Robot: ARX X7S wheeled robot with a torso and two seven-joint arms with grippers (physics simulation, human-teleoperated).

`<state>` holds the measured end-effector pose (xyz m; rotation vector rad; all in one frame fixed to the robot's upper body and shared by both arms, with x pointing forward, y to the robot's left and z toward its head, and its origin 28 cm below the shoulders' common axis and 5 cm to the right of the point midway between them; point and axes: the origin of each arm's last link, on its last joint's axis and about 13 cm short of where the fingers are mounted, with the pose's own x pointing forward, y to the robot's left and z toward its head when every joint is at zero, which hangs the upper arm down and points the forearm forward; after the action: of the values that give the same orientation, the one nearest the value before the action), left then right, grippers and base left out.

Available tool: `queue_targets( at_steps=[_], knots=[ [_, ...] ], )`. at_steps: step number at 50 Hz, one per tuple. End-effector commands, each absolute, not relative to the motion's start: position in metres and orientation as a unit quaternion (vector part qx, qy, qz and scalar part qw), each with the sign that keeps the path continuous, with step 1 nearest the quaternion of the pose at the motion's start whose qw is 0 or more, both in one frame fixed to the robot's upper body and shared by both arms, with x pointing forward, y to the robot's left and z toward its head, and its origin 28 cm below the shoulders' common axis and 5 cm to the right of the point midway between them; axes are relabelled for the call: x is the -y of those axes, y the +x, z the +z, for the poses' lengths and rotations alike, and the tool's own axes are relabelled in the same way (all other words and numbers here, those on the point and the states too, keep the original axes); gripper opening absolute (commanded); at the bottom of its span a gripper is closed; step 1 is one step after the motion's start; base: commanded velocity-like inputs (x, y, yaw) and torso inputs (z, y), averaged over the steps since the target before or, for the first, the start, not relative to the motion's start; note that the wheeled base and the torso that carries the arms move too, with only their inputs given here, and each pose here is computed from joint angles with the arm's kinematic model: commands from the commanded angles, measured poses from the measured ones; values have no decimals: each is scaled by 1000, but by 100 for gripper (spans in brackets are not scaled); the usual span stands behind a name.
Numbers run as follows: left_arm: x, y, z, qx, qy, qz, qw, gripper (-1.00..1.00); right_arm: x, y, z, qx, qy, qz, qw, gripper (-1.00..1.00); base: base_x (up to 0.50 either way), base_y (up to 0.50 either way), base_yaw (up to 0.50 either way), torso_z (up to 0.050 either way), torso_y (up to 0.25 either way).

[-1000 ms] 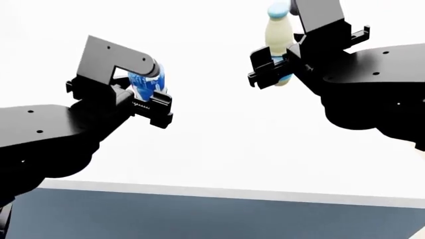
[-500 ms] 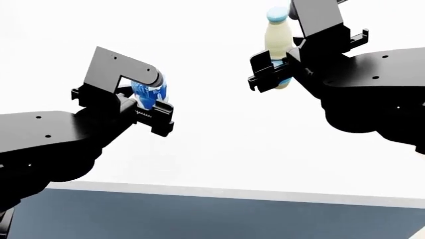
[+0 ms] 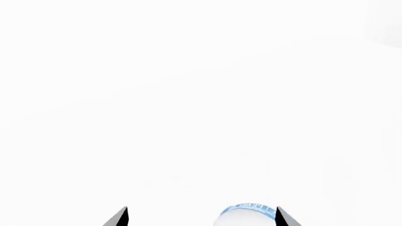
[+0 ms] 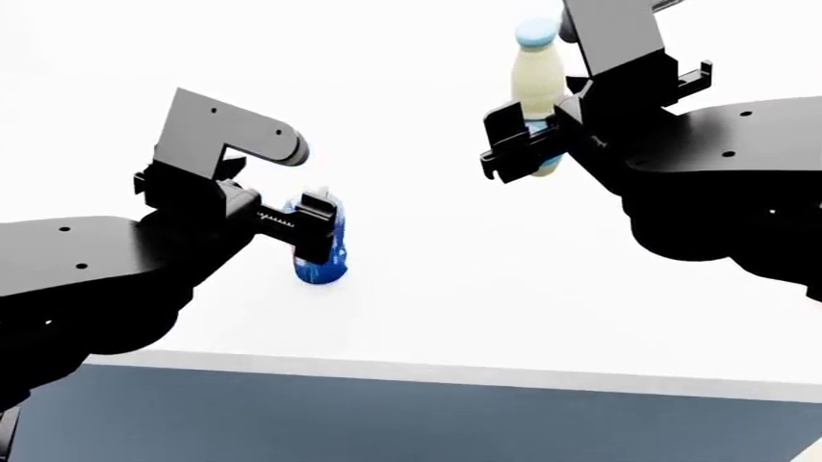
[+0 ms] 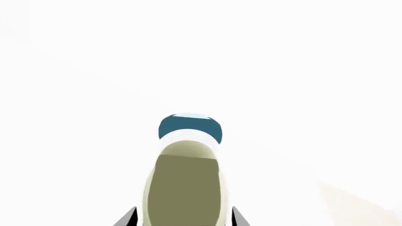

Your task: Move the drinks to the dining counter.

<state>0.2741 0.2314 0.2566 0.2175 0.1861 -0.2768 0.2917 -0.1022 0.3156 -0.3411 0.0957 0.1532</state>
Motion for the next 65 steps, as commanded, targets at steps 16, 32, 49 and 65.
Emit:
queue_targets(
  at_steps=[16, 32, 49, 65],
  knots=[
    [-229, 253, 274, -51, 92, -150, 983, 100, 102, 291, 316, -42, -162, 81, 983, -100, 0, 0, 0, 1, 1],
    [-237, 234, 296, 23, 11, -140, 990, 100, 95, 295, 277, -84, -130, 117, 981, -100, 0, 0, 0, 0, 0],
    [-239, 233, 295, 24, -2, -148, 989, 100, 88, 289, 267, -86, -100, 153, 979, -100, 0, 0, 0, 0, 1],
    [-241, 234, 290, 19, -3, -148, 989, 100, 87, 292, 258, -109, -84, 161, 977, -100, 0, 0, 0, 1, 1]
  ],
)
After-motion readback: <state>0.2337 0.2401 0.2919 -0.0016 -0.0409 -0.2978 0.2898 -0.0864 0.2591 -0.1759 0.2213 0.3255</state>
